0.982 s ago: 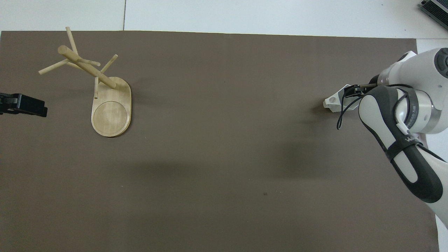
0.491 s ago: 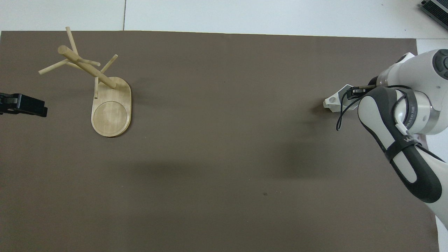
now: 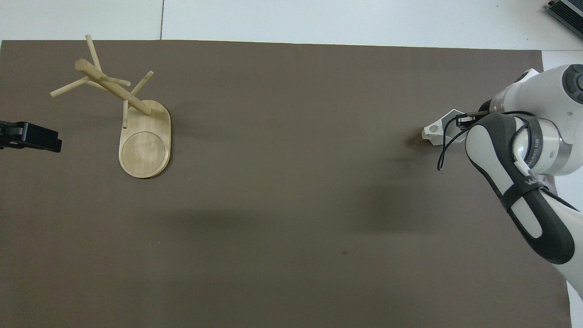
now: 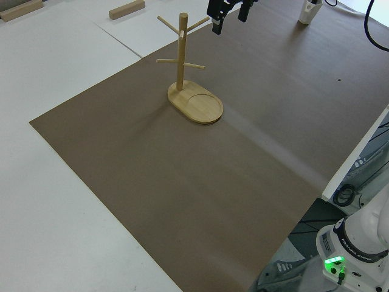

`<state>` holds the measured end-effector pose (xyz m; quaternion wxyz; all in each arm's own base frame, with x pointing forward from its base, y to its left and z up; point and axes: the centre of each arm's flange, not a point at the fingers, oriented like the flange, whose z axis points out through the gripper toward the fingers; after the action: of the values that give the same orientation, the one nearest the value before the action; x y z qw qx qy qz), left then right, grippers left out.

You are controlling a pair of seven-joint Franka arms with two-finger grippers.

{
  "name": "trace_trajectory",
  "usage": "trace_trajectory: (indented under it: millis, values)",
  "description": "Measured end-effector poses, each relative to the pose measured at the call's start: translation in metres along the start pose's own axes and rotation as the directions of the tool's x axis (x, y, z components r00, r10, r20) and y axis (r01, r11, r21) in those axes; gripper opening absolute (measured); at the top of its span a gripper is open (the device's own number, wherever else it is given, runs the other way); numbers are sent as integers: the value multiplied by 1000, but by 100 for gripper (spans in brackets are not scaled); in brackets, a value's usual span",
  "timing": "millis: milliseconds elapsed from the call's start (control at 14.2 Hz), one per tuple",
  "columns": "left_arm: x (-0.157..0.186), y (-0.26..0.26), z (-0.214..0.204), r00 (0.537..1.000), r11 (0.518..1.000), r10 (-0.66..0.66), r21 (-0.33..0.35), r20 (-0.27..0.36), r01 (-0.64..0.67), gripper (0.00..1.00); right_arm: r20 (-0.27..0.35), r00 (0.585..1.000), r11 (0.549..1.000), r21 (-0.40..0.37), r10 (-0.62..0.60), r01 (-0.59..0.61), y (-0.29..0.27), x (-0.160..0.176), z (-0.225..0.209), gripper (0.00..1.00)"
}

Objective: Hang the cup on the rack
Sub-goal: 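Reach the right gripper to the white cup and grasp it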

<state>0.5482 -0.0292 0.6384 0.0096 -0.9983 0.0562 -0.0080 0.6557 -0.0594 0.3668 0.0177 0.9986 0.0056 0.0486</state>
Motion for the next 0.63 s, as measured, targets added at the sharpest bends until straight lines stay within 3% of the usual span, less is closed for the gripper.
trace_trajectory:
  millis: [421,632]
  values:
    - [0,0,0,1000,1000,0,0,0,0,100,26,1000,1000,15,8,-8,-1,-1,-6,4]
    - [0,0,0,1000,1000,0,0,0,0,100,51,998,995,89,37,-41,-7,9,-50,4]
